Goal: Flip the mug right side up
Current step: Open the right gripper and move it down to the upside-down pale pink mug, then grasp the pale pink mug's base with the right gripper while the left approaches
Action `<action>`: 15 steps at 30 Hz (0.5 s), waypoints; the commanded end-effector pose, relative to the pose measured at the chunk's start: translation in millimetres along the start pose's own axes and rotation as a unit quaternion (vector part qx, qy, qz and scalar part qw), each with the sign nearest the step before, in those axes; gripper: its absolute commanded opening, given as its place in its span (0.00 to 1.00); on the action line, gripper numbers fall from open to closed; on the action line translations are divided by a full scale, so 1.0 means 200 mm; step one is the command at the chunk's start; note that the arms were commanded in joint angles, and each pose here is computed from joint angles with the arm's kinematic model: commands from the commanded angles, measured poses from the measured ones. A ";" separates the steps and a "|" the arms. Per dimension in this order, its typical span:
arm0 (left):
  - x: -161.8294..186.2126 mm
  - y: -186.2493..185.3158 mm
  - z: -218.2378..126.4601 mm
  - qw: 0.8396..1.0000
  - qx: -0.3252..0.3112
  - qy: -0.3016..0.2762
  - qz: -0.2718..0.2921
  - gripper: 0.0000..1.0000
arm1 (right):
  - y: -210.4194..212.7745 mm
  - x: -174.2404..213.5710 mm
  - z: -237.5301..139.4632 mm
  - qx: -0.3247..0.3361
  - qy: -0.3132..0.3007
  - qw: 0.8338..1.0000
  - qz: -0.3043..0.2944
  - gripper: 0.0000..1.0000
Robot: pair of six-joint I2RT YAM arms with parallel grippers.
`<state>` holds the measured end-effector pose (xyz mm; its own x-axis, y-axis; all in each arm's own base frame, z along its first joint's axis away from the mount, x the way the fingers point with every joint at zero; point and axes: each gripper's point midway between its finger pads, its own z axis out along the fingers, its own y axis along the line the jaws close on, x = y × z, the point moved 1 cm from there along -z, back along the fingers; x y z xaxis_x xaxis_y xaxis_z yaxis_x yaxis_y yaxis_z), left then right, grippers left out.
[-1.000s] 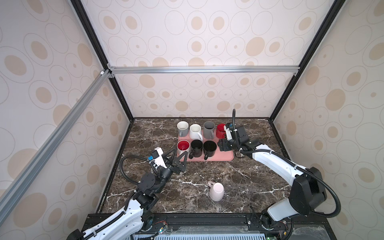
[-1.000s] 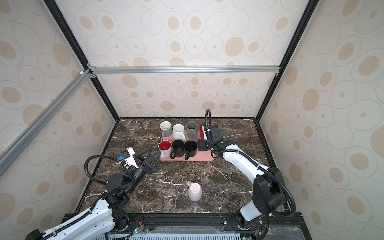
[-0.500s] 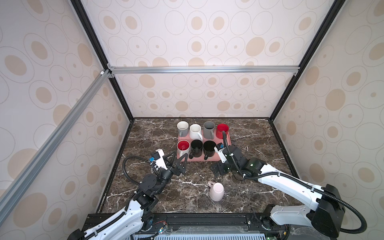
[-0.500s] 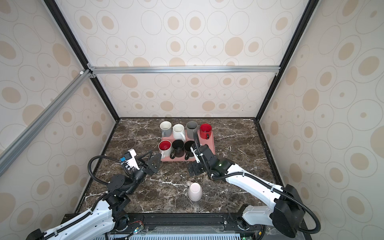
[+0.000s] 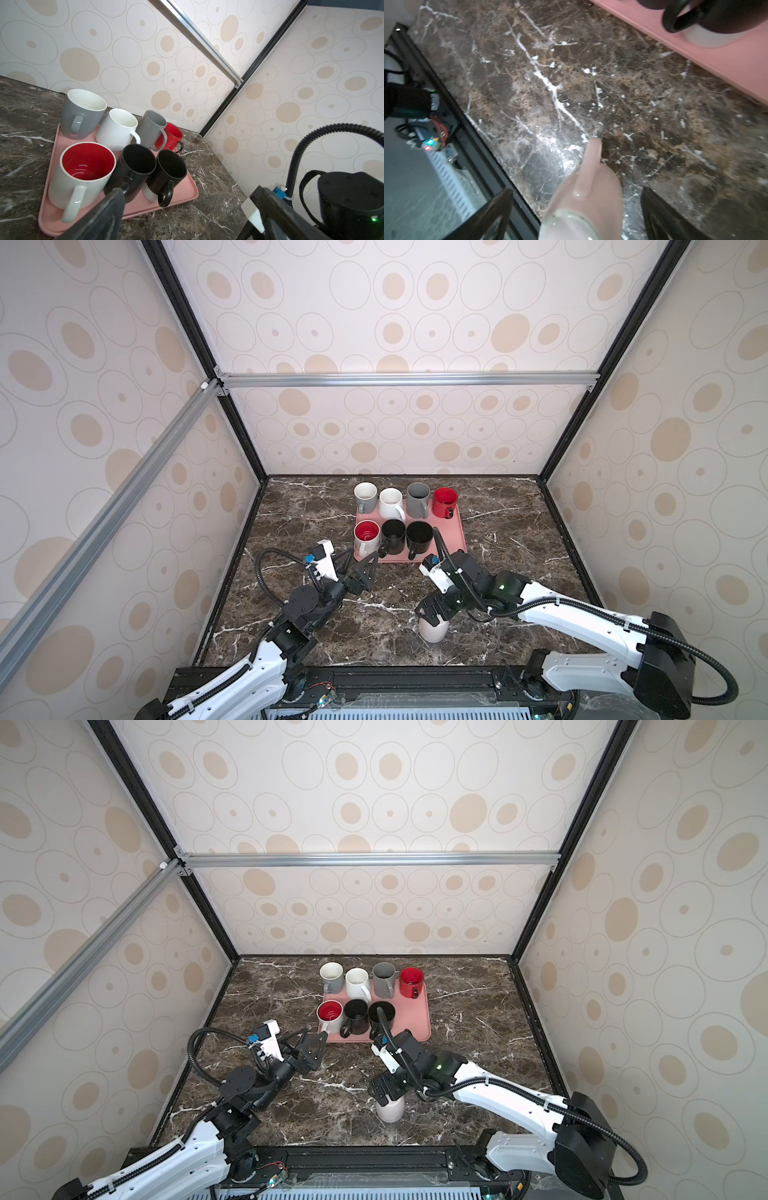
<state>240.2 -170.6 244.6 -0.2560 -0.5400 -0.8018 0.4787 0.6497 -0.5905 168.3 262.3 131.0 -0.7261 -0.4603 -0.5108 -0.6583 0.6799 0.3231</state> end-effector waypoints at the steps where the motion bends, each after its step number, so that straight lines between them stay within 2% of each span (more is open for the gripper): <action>1: -0.04 -0.03 0.01 1.000 0.007 -0.004 0.004 0.99 | 0.12 0.03 0.02 -0.072 0.029 0.997 -0.017 0.98; 11: 0.00 -0.03 0.02 1.000 0.008 0.021 0.012 0.99 | 0.33 -0.03 0.00 -0.199 0.025 0.979 -0.025 0.97; 13: 0.01 -0.03 0.02 1.000 0.011 0.026 0.013 0.99 | 0.33 -0.05 -0.01 -0.192 0.019 0.981 -0.029 0.97; 15: 0.03 -0.06 0.03 0.999 0.023 0.040 0.021 0.99 | 0.26 -0.05 -0.02 -0.143 0.015 0.989 -0.032 0.97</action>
<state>237.5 -178.7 229.7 -0.3162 -0.4847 -0.8155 0.4850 0.6562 -0.5781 136.1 299.4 142.6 -0.7109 -0.5176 -0.4762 -0.7006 0.4619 0.5438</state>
